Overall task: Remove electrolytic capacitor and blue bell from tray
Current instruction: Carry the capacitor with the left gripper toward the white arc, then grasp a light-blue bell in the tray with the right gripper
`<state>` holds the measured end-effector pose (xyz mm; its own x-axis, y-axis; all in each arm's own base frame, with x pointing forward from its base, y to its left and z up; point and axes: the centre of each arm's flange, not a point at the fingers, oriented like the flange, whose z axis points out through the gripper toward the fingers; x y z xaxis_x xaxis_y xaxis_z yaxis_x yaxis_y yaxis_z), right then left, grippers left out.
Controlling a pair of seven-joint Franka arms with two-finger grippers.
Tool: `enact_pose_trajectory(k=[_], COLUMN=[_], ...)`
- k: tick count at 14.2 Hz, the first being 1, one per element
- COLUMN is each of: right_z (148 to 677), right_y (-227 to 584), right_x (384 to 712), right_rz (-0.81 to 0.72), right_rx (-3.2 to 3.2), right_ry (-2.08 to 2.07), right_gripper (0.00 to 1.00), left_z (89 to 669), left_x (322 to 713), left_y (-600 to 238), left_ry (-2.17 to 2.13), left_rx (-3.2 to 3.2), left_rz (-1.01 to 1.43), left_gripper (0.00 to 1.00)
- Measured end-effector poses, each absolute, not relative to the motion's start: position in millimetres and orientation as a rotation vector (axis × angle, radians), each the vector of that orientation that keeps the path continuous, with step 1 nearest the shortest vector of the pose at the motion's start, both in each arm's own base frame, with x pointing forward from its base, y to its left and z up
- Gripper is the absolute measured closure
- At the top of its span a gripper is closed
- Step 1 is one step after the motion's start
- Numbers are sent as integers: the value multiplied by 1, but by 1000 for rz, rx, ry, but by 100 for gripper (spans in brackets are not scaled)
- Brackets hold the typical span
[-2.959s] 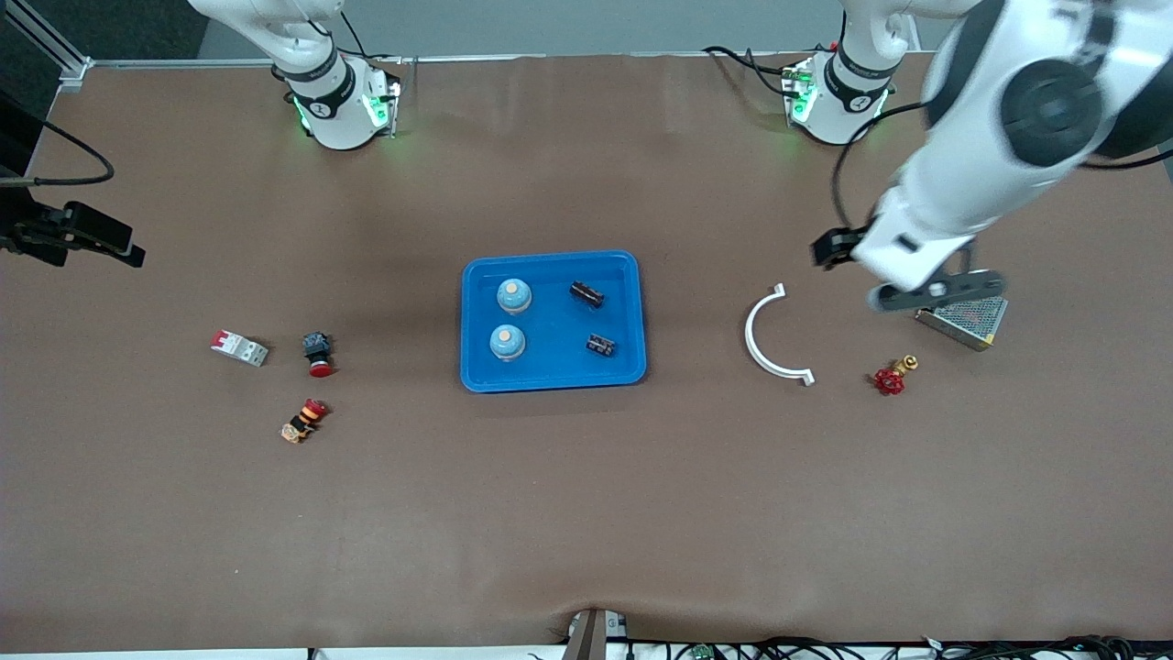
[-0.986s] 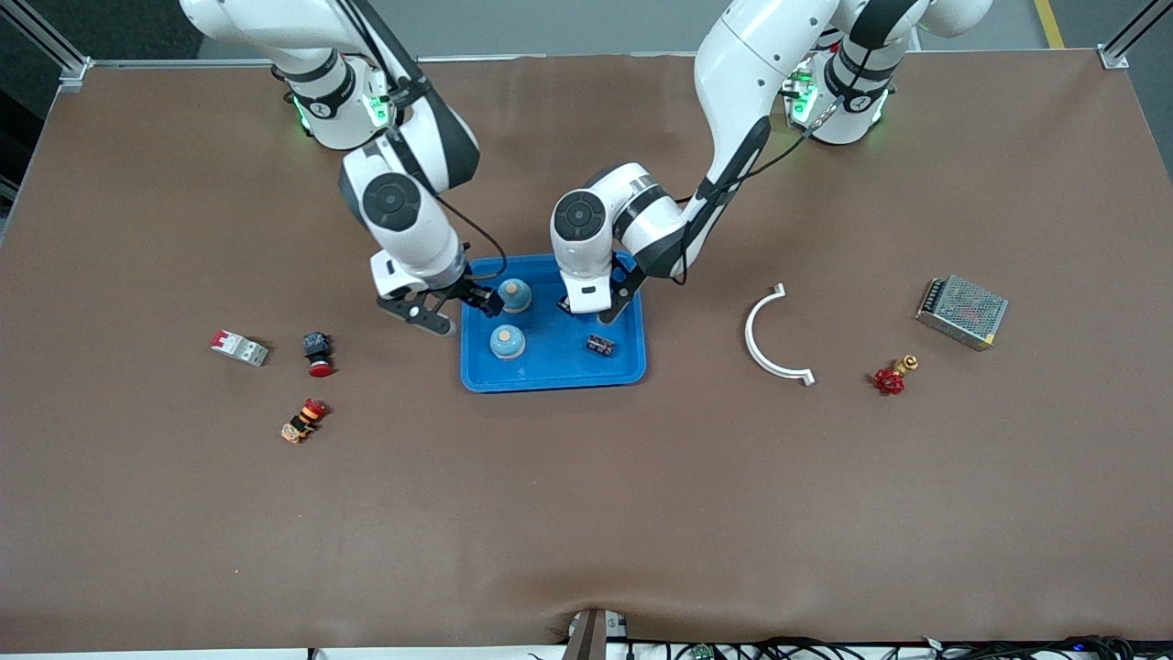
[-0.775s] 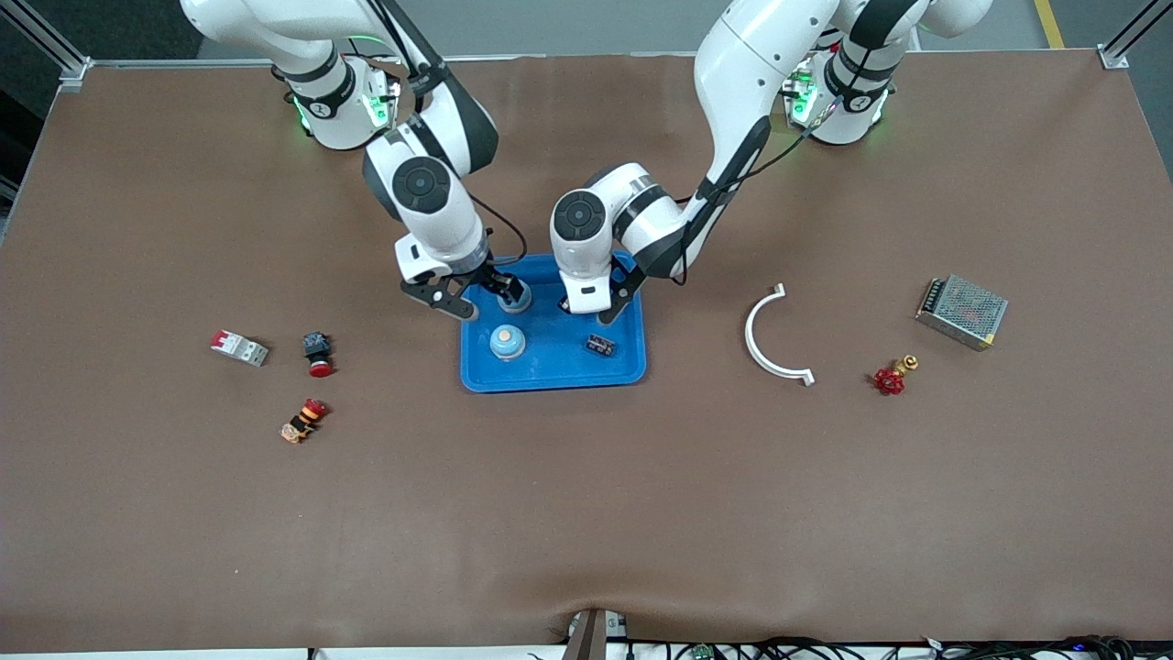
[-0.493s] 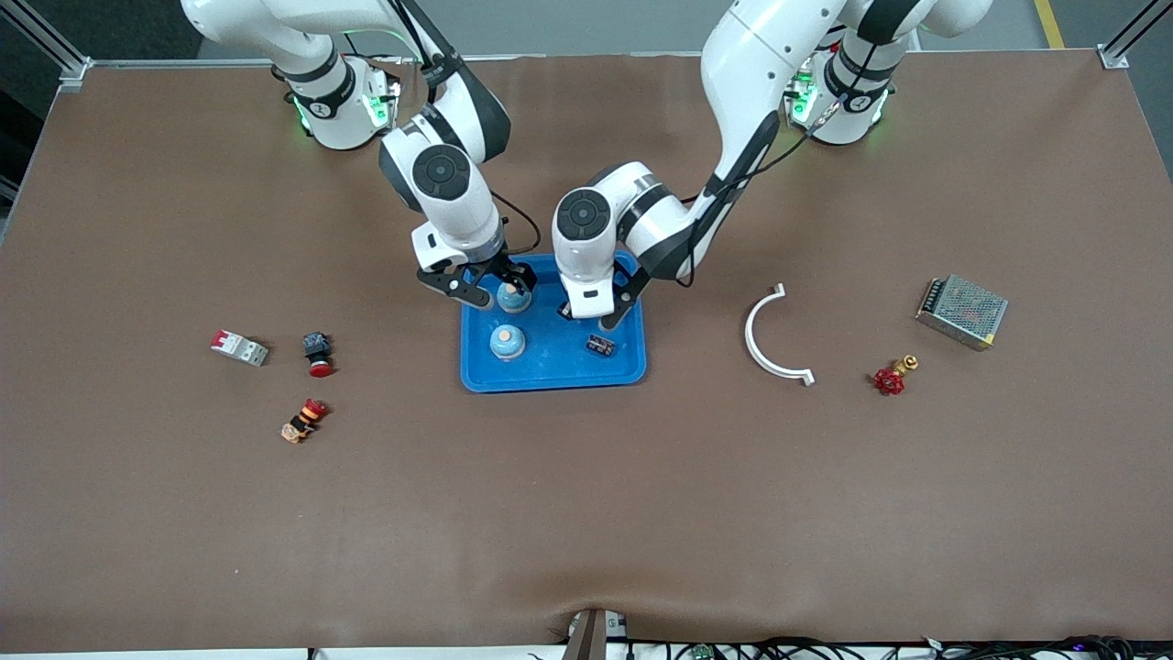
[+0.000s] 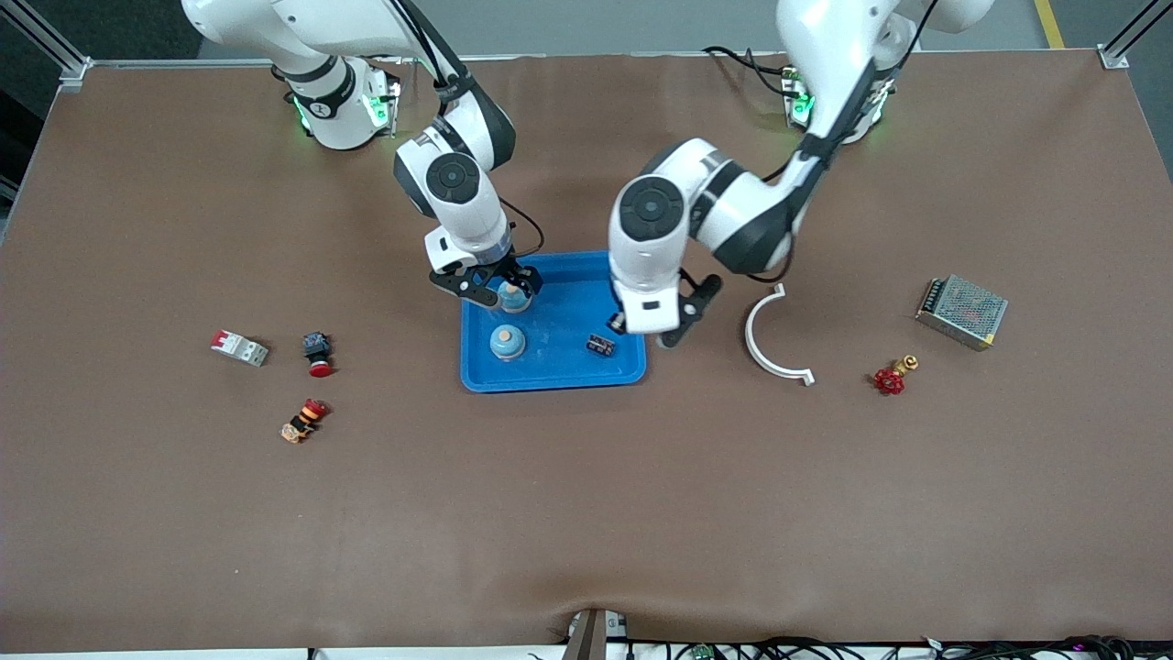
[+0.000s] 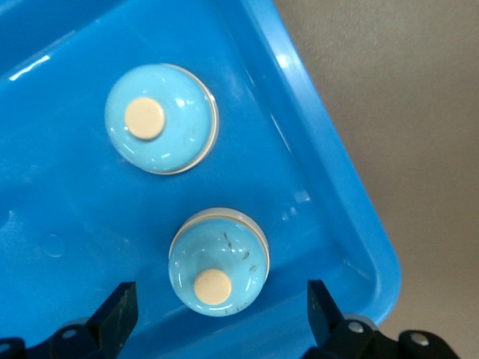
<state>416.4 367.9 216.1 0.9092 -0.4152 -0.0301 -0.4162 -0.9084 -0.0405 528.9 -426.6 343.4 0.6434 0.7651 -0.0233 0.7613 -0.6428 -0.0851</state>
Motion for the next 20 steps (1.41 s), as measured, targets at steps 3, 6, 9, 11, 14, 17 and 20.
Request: enact_pose_trajectory(k=[3, 6, 9, 11, 14, 17, 20], right_z=[213, 205, 200, 197, 196, 190, 185], right_y=[369, 369, 368, 368, 368, 369, 369], right_x=[417, 418, 417, 417, 417, 416, 415], right_rz=[19, 11, 13, 16, 10, 7, 13], right_rx=[-3015, -3011, -3014, -3016, -3012, -3011, -3017], right_ry=[658, 659, 661, 661, 661, 658, 656], right_gripper=[0, 0, 0, 0, 0, 0, 0], left_z=[351, 334, 319, 311, 293, 262, 235], left_x=[552, 566, 569, 567, 570, 562, 550], left_y=[-371, -315, -249, -216, -179, -149, -127], left_ry=[-1259, -1205, -1153, -1134, -1134, -1109, -1113], left_rx=[-2737, -2710, -2679, -2646, -2655, -2671, -2687], left_rz=[142, 207, 257, 257, 268, 274, 258], left_gripper=[70, 70, 70, 70, 70, 70, 70])
